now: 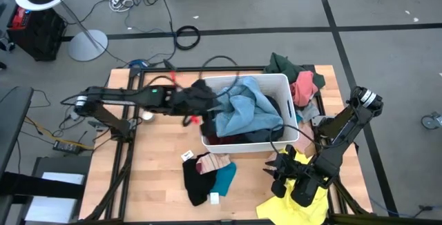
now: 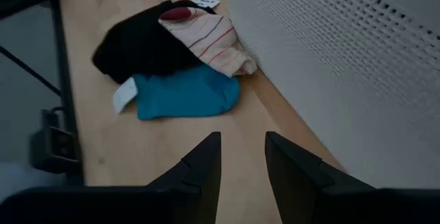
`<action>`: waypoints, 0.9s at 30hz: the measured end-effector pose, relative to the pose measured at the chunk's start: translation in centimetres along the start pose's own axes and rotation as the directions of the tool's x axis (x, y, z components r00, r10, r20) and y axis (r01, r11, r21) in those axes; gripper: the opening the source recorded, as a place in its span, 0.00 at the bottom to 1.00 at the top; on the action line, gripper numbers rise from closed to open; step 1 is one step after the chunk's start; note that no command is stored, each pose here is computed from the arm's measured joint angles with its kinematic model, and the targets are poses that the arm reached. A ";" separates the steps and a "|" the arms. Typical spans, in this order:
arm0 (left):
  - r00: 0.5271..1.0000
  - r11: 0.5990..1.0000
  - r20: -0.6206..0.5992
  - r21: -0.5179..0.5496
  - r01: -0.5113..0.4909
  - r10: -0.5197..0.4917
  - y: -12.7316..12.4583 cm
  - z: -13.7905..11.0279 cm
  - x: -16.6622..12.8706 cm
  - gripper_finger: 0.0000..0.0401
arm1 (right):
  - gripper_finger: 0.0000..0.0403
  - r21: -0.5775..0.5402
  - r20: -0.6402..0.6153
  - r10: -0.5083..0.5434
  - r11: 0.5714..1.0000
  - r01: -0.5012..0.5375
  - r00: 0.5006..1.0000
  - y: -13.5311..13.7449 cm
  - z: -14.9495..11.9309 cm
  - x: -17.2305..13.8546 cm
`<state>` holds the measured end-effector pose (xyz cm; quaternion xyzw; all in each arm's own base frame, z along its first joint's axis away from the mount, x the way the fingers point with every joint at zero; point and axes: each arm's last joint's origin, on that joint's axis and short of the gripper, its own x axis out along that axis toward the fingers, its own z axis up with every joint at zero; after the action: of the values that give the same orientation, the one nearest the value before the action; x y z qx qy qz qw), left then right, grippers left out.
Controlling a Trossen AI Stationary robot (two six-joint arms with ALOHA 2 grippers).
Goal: Sort clothes
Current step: Move the laundry bin to the top of the table
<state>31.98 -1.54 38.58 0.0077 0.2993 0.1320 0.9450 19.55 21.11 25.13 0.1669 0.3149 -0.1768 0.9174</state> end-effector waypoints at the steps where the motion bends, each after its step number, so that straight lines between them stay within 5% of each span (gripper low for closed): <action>1: 1.000 1.000 0.009 -0.011 0.006 -0.006 0.1 -0.3 -0.7 0.30 | 0.28 0.014 -0.004 0.010 1.000 -0.010 1.000 0.0 0.1 -0.3; 9: 0.992 0.996 0.120 -0.082 0.045 -0.035 0.8 -5.1 -5.3 0.29 | 0.28 0.048 -0.012 0.054 0.997 -0.054 0.998 0.0 -0.4 -1.7; 16: 0.978 0.970 0.178 -0.197 0.143 -0.107 0.8 -10.3 -9.3 0.29 | 0.24 0.114 -0.081 0.002 0.993 0.008 0.997 -1.6 -0.6 -3.2; 27: 0.967 0.940 0.167 -0.252 0.231 -0.193 -2.2 -15.1 -11.2 0.29 | 0.02 0.167 -0.311 -0.265 0.930 0.327 0.913 -6.2 1.8 -7.9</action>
<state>15.11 -7.53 32.30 -0.1439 0.2105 0.0678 0.9646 12.01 16.64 30.30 0.2389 0.4436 -0.3220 0.8016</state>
